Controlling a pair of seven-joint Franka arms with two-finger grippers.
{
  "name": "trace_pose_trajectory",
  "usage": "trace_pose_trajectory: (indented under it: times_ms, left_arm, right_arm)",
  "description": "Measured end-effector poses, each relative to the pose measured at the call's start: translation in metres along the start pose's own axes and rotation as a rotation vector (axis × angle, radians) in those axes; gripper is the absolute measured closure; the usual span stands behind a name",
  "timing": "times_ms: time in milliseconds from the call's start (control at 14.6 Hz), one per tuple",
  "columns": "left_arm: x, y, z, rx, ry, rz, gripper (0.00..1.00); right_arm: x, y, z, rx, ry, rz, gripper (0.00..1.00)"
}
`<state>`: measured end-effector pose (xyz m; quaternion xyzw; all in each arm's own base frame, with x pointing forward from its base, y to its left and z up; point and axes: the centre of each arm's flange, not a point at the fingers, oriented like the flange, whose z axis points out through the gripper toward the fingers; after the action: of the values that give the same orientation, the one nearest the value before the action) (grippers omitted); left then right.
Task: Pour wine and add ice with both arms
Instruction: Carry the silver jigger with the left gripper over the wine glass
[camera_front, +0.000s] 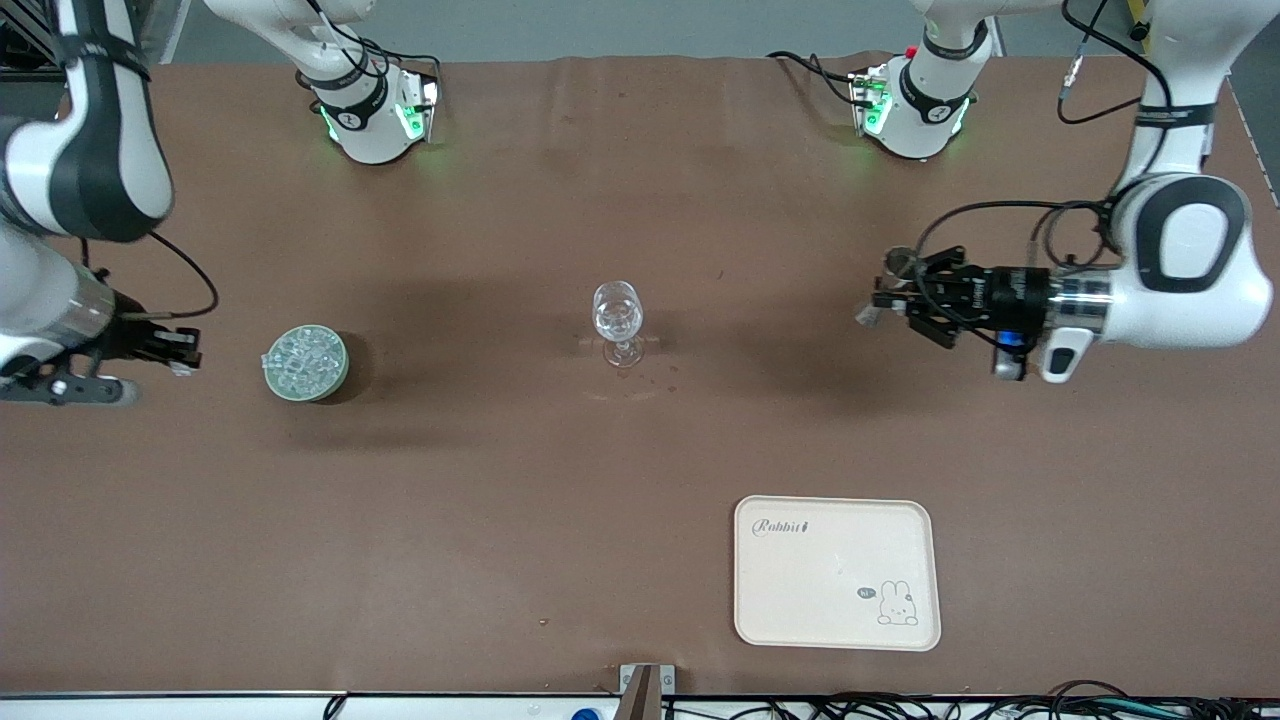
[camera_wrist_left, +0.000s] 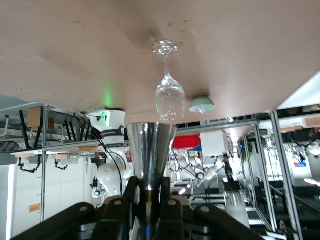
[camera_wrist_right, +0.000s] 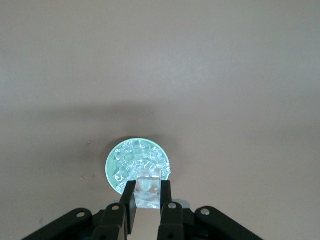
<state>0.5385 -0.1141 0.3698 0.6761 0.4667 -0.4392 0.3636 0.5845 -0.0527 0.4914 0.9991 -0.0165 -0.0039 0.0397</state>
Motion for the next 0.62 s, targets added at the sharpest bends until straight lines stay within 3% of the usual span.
trace_pose_trajectory:
  times_ms: [137, 616]
  left_arm:
    - [-0.003, 0.002, 0.038, -0.002, 0.027, -0.052, 0.79]
    - [-0.023, 0.015, 0.19, -0.107, 0.191, -0.164, 0.79]
  right_arm:
    - [-0.01, 0.007, -0.034, 0.0, 0.021, 0.012, 0.77]
    - [-0.035, 0.016, -0.143, 0.031, -0.008, 0.037, 0.77]
